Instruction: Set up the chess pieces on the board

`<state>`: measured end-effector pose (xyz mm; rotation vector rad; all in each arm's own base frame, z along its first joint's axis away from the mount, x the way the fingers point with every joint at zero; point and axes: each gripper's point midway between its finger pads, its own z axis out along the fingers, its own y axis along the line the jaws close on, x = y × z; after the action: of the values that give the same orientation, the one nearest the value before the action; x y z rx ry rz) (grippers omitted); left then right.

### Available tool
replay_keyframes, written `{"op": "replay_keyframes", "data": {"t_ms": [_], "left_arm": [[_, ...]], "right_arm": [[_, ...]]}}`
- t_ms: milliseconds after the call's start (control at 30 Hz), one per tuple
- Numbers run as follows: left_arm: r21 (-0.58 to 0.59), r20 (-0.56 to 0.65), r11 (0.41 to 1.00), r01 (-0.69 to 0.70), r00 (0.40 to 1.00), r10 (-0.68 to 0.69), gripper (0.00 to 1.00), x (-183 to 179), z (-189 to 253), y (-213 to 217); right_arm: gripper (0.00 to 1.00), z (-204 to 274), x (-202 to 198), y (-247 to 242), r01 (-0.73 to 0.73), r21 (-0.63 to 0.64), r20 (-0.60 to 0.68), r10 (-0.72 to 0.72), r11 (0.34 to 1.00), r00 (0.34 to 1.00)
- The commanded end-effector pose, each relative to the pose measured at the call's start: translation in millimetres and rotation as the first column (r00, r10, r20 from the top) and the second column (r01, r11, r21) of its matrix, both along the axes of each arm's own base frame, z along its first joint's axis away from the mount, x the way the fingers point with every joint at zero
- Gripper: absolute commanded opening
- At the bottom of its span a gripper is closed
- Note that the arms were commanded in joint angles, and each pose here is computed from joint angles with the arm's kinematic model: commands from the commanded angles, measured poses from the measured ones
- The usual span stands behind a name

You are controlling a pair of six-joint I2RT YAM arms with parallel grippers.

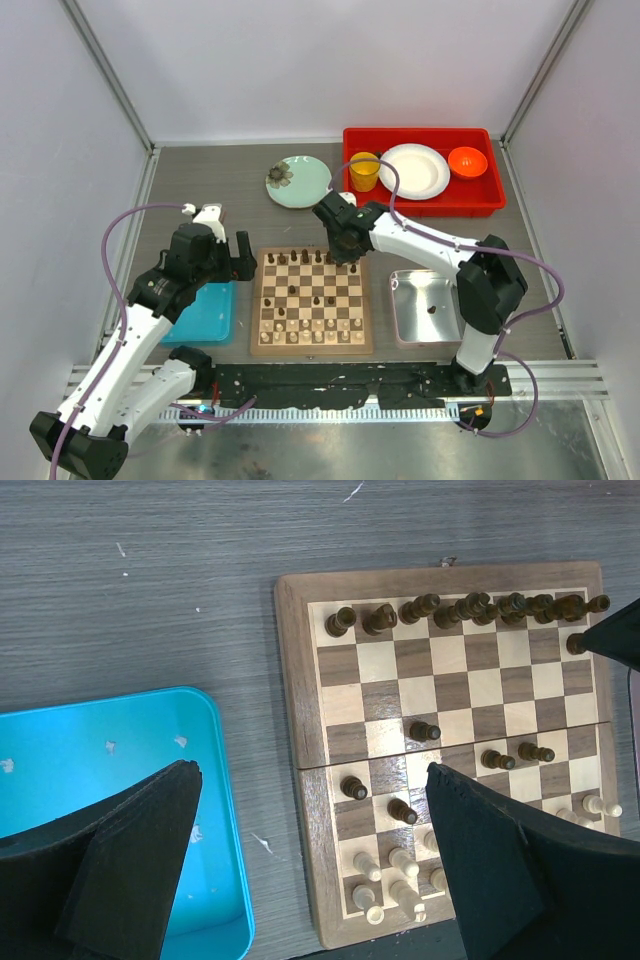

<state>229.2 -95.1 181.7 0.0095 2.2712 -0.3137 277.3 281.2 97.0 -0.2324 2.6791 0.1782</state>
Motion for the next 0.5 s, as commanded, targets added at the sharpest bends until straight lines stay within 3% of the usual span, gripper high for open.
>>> {"op": "replay_keyframes", "data": {"t_ms": [0,467], "left_arm": [[-0.02,0.034,1.0,0.008,0.999,-0.008,1.0,5,7,-3],[-0.019,0.034,1.0,0.006,0.999,-0.005,1.0,6,7,-3]], "right_arm": [[0.02,6,12,9,-0.012,0.028,0.04,0.011,1.0,0.999],[0.02,-18,8,2,-0.011,-0.029,0.005,0.011,1.0,1.0]]}}
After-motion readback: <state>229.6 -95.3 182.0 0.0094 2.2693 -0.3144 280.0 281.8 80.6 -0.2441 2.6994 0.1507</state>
